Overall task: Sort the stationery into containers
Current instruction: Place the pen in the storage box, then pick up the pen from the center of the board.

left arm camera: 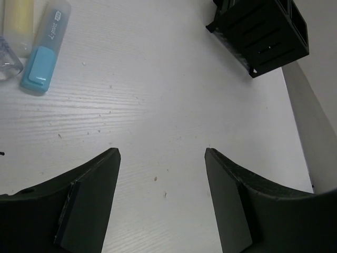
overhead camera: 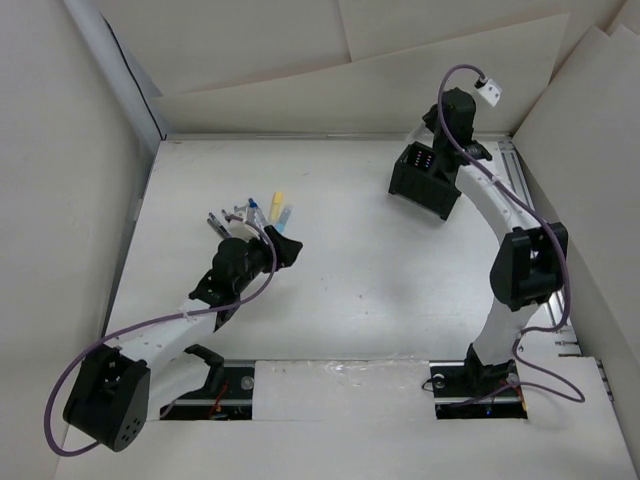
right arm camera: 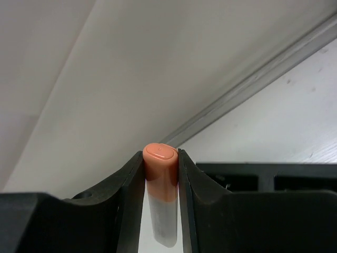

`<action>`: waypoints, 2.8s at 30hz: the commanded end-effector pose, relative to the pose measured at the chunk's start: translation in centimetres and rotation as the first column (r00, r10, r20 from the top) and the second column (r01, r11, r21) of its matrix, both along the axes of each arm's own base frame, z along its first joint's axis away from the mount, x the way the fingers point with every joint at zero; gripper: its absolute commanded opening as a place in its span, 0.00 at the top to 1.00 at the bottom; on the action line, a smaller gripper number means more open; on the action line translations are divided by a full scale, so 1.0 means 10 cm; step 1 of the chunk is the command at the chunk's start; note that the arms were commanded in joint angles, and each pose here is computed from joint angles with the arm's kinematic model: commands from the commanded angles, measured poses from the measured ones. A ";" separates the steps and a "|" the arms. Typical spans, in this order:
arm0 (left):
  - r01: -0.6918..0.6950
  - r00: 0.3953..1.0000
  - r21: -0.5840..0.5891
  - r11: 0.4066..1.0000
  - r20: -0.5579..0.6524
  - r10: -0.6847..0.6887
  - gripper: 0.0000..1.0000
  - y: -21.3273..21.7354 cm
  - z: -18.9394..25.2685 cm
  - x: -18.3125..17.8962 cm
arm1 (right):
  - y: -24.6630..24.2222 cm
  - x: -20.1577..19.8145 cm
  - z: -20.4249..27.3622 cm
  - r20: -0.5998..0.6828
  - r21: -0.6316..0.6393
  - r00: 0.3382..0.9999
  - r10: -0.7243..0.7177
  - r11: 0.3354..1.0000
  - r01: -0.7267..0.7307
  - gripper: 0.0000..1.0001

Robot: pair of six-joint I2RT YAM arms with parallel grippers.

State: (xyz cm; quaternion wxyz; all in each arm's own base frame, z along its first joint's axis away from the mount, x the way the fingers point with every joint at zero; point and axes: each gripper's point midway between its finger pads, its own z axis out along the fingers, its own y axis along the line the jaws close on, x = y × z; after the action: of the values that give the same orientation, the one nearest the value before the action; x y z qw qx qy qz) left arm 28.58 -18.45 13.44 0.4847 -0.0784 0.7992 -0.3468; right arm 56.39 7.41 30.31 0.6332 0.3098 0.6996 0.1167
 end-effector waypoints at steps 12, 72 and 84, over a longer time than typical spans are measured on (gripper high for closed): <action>-0.184 0.979 0.111 0.977 -0.072 0.192 0.46 0.26 -0.18 0.32 | -0.54 0.25 -0.37 -0.099 -0.232 0.964 -0.245 0.948 0.217 0.97; -0.199 0.893 0.615 0.763 -0.208 0.399 0.54 0.46 -0.96 1.07 | 1.31 -1.40 -0.35 -0.094 -0.049 0.933 0.347 0.934 -0.353 0.59; -0.172 0.899 0.638 0.751 -0.209 0.384 0.62 0.42 -0.99 1.16 | 1.42 -1.48 -0.25 -0.070 -0.050 0.921 0.384 0.920 -0.388 0.50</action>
State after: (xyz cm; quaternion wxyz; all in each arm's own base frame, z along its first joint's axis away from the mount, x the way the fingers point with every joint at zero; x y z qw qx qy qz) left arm 39.41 -13.69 2.50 0.3820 -0.1087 0.9175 0.0219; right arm 42.06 20.92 24.67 0.5612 0.1544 0.7939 0.1758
